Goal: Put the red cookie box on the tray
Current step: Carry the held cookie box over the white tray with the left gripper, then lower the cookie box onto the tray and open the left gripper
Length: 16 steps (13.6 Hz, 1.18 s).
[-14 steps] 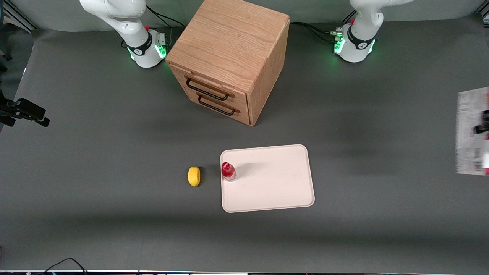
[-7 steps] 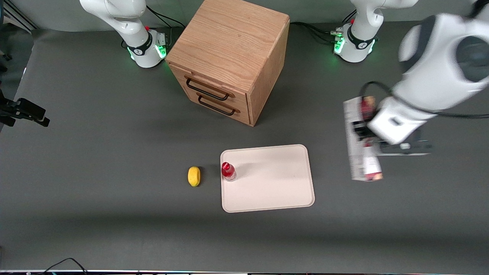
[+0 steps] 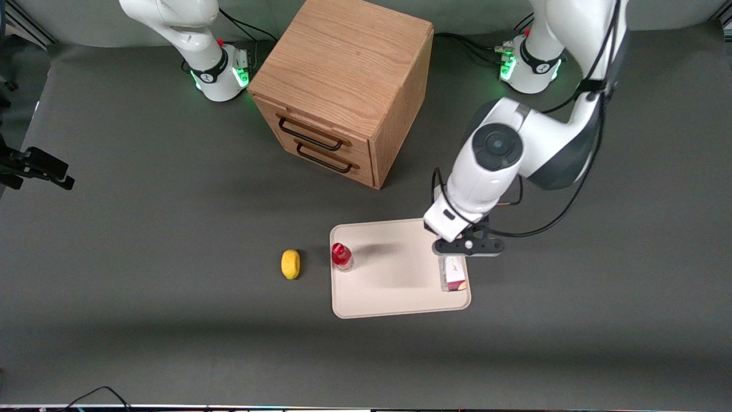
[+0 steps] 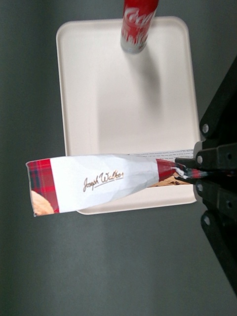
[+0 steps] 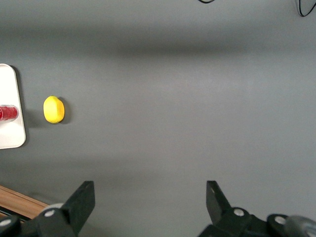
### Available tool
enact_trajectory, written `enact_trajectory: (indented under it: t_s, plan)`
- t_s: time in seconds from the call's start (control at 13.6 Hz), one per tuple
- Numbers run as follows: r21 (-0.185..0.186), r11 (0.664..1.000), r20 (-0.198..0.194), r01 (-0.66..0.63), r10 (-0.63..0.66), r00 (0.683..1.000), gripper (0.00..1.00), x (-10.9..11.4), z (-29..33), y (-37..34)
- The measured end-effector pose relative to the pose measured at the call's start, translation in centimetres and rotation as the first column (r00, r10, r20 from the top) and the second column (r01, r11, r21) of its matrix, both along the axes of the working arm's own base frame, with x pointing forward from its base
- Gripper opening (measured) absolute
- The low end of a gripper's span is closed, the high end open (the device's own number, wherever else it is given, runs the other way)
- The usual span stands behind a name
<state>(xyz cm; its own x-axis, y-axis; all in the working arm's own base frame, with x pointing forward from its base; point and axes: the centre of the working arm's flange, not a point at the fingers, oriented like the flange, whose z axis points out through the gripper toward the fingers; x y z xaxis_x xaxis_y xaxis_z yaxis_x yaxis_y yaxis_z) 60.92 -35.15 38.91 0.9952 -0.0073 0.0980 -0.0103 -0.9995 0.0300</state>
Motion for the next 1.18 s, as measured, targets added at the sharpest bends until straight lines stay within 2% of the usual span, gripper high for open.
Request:
enact_trajectory:
  t_s: [0.22,0.37,0.59,0.81,1.03,1.18]
  plan:
    - [0.007,1.000,0.024,0.001,-0.001,1.000,0.04,0.6,-4.9,-1.3]
    - [-0.012,1.000,0.035,0.010,-0.009,0.999,0.04,0.7,-8.0,-1.7]
    - [-0.011,1.000,0.023,0.012,-0.012,1.000,0.04,0.2,-12.0,-1.1]
    - [-0.001,1.000,0.015,0.011,-0.011,1.000,0.04,-0.2,-13.0,-0.5]
    - [-0.012,1.000,0.055,0.003,-0.003,0.998,0.04,-0.6,-13.9,1.1]
    - [-0.011,1.000,0.058,0.001,-0.001,0.998,0.04,-1.1,-14.3,1.8]
